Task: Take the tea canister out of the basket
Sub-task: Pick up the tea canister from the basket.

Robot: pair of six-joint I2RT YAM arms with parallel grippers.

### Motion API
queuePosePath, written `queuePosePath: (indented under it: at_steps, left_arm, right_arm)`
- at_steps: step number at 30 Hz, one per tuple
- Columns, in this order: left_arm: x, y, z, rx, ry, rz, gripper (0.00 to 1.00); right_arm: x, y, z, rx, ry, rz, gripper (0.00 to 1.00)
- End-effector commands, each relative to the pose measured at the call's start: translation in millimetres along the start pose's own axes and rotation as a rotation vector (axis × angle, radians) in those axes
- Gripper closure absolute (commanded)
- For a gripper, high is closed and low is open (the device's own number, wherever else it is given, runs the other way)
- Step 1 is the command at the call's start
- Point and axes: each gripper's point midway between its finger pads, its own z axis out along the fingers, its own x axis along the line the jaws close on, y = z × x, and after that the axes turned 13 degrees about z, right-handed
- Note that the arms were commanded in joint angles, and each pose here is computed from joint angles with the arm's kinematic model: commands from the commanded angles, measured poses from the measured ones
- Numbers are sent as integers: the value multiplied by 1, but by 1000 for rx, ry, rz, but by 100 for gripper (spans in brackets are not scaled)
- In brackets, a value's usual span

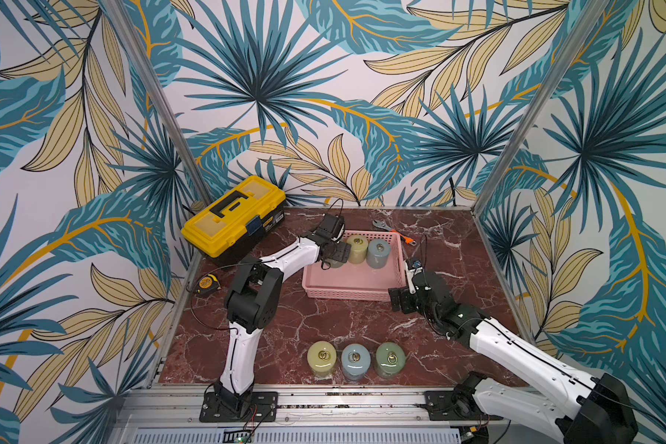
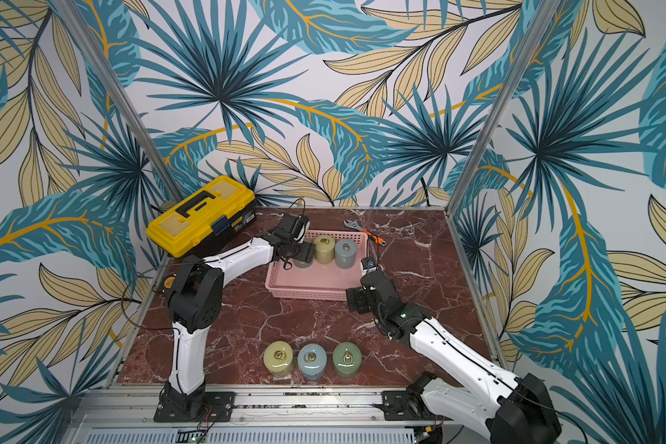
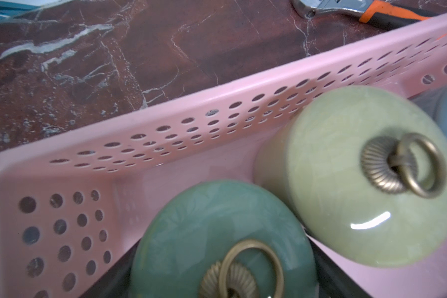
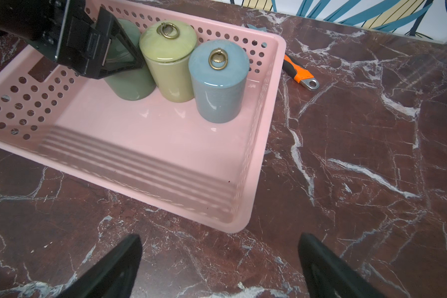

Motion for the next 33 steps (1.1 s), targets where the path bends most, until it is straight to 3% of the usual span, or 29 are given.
queuePosePath:
  at_steps: [1, 12, 33]
  left_arm:
    - [1, 22, -6, -52, 2, 9, 29]
    - [4, 37, -44, -114, 6, -2, 43]
    - [-7, 35, -136, -188, -54, -3, 46]
  right_arm:
    - [-2, -3, 4, -2, -6, -12, 1]
    - [-3, -2, 3, -6, -12, -12, 1]
    - [-6, -3, 6, -17, -30, -14, 1]
